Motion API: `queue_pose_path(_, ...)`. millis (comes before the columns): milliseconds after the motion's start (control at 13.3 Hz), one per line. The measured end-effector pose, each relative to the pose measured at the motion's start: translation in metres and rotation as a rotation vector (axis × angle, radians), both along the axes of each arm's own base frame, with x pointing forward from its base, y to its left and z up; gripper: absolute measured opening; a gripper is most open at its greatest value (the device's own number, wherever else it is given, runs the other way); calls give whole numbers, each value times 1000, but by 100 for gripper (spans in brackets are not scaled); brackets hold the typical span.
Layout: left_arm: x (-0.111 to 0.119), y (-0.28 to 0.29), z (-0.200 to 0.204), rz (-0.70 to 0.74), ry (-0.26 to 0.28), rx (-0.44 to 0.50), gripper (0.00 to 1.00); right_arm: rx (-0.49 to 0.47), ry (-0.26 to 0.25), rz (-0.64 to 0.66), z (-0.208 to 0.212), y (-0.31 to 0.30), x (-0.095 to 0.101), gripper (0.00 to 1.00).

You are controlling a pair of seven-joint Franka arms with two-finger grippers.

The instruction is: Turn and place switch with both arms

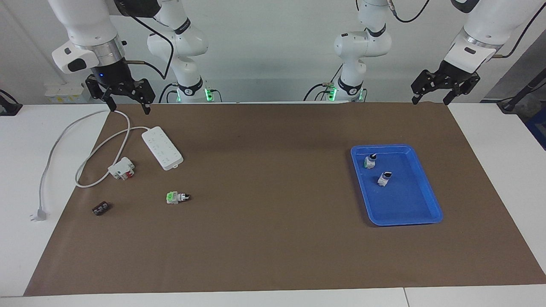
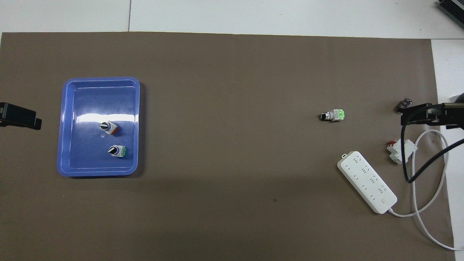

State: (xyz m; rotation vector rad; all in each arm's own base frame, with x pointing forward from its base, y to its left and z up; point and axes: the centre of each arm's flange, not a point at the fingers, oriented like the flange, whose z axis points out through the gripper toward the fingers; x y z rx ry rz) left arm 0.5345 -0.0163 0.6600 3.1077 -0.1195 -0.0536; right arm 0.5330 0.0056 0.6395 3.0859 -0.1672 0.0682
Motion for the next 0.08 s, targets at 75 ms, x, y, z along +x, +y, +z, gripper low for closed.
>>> queue_pose_path(75, 0, 0, 0, 0, 0, 0, 100, 0, 0, 0, 0, 0, 0, 100)
